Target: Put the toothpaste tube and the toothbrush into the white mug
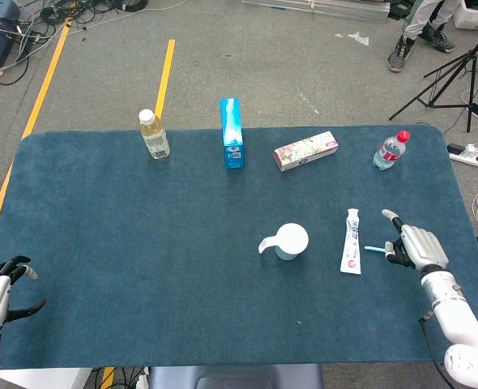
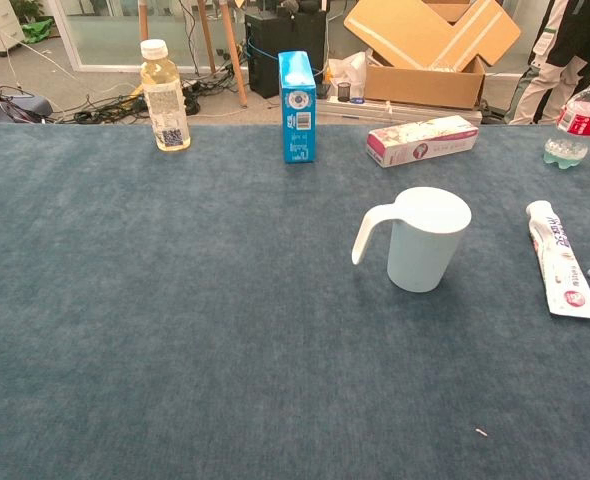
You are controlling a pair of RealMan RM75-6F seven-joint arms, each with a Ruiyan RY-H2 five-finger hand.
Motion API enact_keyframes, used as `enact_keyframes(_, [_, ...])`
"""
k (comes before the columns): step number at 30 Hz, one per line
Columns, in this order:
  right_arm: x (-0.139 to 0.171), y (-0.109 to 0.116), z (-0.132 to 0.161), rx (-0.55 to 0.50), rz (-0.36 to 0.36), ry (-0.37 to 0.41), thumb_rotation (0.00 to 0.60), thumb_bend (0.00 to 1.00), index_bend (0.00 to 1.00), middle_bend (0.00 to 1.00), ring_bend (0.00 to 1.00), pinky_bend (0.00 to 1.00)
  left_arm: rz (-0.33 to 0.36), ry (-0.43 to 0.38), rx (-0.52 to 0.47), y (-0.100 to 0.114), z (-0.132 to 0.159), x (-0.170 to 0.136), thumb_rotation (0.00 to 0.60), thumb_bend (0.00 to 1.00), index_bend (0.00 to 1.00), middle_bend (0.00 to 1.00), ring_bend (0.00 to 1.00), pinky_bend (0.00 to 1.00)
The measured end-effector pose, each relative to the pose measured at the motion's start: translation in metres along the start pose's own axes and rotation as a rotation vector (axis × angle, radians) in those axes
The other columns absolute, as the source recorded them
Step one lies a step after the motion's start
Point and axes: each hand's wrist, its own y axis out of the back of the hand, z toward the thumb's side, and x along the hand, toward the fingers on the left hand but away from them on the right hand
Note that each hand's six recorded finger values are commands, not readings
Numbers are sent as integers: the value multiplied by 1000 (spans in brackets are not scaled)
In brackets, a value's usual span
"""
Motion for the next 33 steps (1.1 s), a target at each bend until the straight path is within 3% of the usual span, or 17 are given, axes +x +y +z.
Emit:
enact_keyframes(15, [-14,-39,-10,49,157,-61,600,543,84,977,1000,1000,7,4,-9,4,-1,-1,600,0,466,289,321,389])
enact_keyframes(33, [-20,-71,-14,51,244,-61,600,543,84,977,1000,1000,3,10,-13,3,-3,-1,600,0,466,291,322,389])
